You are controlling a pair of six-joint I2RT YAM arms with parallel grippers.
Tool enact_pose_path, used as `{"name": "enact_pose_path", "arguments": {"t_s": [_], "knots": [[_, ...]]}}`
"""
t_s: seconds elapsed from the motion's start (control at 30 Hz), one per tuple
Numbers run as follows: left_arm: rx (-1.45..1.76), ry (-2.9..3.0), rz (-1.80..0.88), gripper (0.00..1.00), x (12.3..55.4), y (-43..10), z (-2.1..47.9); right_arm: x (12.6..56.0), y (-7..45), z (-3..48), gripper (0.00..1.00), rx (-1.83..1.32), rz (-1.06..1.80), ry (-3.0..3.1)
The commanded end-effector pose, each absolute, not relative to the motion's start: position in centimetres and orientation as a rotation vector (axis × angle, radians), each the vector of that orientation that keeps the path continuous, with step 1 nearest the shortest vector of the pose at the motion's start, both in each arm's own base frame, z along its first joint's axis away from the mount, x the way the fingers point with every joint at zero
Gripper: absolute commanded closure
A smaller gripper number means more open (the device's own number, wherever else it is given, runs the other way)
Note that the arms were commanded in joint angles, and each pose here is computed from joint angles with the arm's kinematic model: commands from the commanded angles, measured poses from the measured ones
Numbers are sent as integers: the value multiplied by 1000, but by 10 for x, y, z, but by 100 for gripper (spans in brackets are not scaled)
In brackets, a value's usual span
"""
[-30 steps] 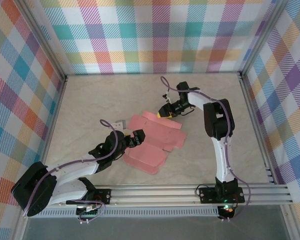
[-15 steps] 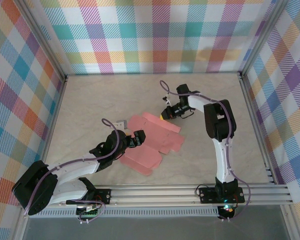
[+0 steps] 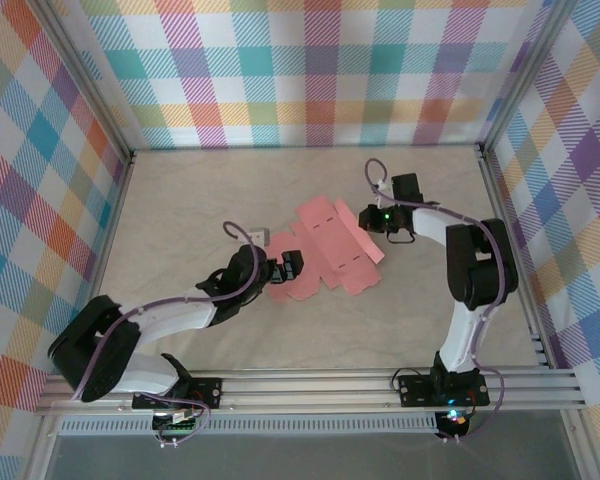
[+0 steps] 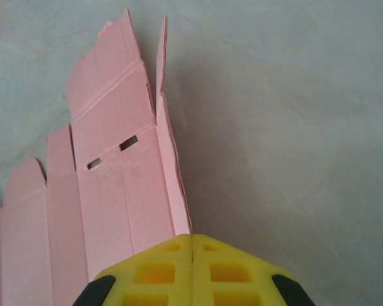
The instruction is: Fold the paper box
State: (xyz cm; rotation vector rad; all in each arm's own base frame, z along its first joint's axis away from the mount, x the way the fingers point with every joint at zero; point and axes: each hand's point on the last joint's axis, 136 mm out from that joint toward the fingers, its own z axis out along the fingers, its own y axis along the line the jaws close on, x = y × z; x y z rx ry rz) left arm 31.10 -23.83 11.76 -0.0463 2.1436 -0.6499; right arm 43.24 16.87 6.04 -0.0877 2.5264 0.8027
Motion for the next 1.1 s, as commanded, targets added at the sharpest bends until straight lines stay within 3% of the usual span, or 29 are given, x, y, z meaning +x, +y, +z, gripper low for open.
{"name": "enact_pose_path", "arguments": {"t_s": [0.0,0.1,0.3,0.4,0.6,1.07], "knots": [[11,2099,-724,0,325,-262,133,420,161,74,100,131,813,2466],[33,2109,-749,0,333,-273,132,396,161,78,96,142,859,2462],[45,2141,-773,0,348,-287,115,384,168,77,45,76,925,2496],[7,2154,-767,0,350,-280,103,389,166,73,38,80,918,2503],[-42,2206,-748,0,342,-266,79,397,156,60,36,86,927,2546],[-131,2259,-720,0,337,-245,45,383,164,43,62,25,1008,2608]]}}
